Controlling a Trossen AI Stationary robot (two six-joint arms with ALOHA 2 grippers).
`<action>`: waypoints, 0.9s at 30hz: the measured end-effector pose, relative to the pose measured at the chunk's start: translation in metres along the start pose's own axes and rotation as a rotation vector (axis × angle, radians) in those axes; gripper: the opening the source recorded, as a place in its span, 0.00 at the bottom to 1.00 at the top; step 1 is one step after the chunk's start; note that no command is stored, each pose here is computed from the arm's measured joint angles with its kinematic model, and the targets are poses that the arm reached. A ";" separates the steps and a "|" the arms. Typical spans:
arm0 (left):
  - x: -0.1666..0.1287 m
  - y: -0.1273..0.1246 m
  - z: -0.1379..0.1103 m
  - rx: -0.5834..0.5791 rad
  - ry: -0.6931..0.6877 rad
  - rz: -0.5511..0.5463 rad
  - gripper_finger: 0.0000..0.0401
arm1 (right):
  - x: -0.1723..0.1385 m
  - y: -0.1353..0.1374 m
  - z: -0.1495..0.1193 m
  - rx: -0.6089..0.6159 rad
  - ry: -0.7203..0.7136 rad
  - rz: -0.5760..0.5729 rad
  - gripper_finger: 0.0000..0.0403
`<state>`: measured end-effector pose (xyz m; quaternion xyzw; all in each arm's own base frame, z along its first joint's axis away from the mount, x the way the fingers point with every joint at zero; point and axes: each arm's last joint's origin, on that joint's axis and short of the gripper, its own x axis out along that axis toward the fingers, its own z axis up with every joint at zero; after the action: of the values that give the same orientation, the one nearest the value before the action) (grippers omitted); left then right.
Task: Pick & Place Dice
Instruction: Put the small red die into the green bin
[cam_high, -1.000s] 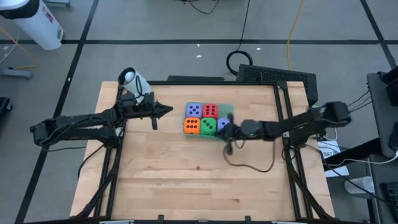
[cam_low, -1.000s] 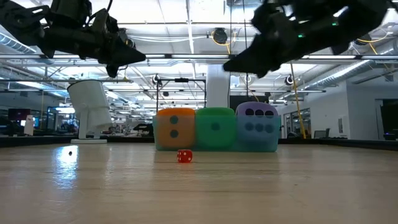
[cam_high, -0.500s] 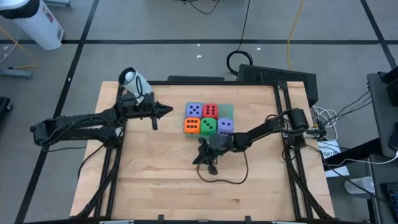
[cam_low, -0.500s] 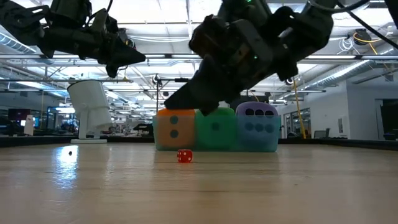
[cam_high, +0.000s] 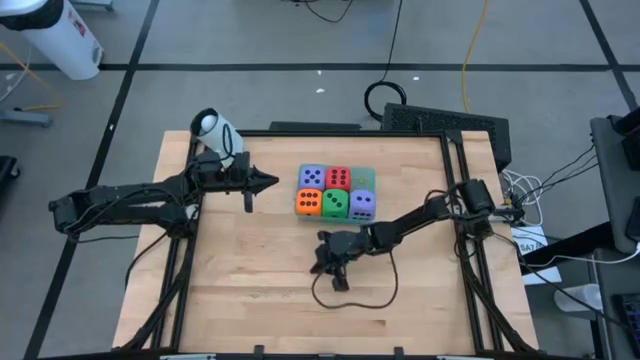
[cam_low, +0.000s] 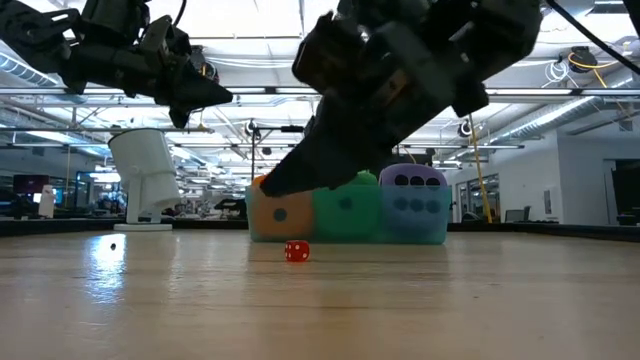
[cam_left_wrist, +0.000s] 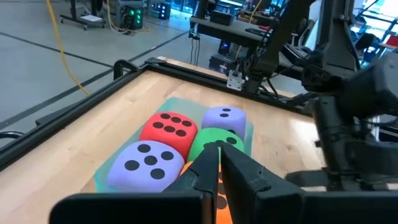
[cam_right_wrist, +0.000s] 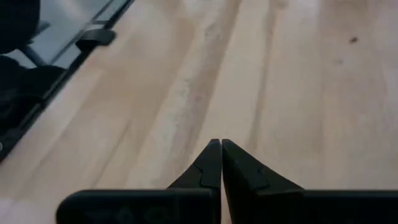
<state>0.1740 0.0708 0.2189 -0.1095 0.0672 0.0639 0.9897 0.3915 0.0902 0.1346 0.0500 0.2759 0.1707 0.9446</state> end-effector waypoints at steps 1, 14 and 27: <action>0.000 0.000 0.000 0.000 -0.001 0.001 0.06 | 0.000 0.001 -0.001 0.010 0.002 -0.012 0.01; 0.000 0.000 0.001 0.003 -0.013 0.003 0.06 | 0.003 0.015 -0.009 0.064 0.044 -0.138 0.00; 0.001 -0.004 0.000 -0.030 0.002 -0.018 0.06 | 0.003 0.035 -0.014 0.112 -0.007 -0.424 0.00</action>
<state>0.1755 0.0671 0.2191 -0.1248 0.0665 0.0560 0.9884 0.3760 0.1240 0.1274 0.0440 0.2860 -0.0478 0.9560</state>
